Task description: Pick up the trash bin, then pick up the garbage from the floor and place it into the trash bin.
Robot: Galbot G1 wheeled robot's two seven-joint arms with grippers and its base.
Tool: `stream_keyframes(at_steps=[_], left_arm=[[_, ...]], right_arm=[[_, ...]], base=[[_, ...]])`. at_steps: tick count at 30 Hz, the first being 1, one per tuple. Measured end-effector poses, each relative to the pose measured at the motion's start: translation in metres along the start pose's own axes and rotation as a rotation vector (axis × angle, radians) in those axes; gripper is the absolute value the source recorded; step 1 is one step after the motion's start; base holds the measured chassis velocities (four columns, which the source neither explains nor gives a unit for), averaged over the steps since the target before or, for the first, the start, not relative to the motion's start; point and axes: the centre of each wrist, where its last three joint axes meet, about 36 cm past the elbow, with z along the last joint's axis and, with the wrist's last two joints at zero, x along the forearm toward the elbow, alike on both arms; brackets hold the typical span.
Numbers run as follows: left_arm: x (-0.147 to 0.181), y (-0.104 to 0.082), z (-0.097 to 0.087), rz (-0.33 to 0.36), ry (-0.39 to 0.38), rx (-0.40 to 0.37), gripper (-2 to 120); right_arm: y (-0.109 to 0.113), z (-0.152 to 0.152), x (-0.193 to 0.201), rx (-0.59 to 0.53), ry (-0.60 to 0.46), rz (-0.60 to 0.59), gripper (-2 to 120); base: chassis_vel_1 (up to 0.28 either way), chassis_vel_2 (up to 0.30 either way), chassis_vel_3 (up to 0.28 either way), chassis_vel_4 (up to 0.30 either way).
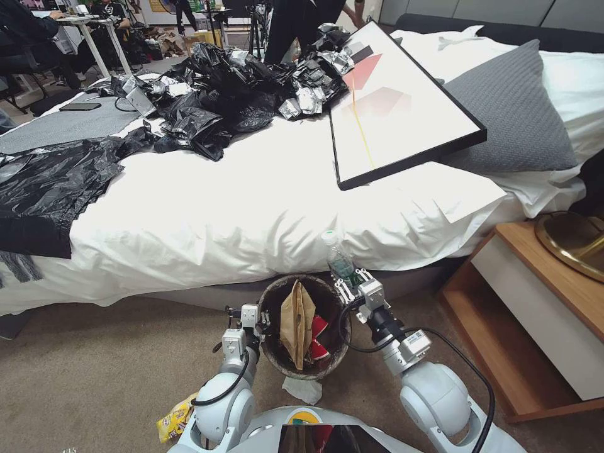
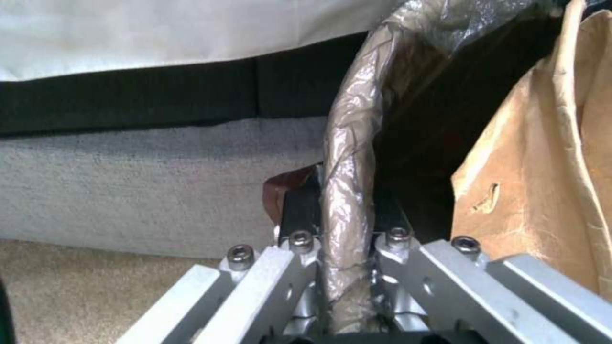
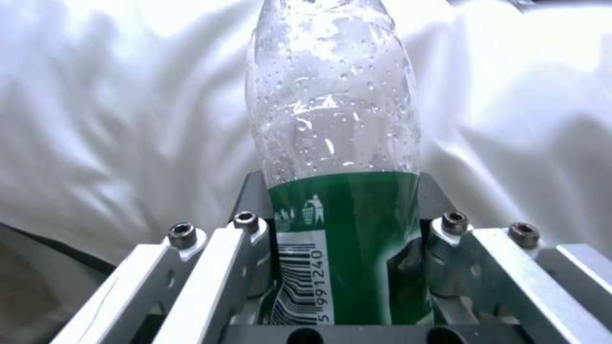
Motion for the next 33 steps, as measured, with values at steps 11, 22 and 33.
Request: stream_keyframes(at_steps=[11, 22, 33], left_arm=[[0.0, -0.005, 0.0, 0.012, 0.012, 0.004, 3], [0.001, -0.009, -0.004, 0.021, 0.005, 0.016, 3], [0.001, -0.01, -0.007, 0.026, 0.004, 0.022, 3]], right_arm=[[0.03, -0.023, 0.001, 0.001, -0.092, -0.221, 29], [0.054, 0.016, 0.001, -0.023, 0.001, -0.262, 29], [0.058, 0.024, 0.008, -0.019, 0.01, -0.261, 67]], base=[[0.0, 0.0, 0.0, 0.0], [0.0, 0.0, 0.0, 0.0], [0.0, 0.0, 0.0, 0.0]])
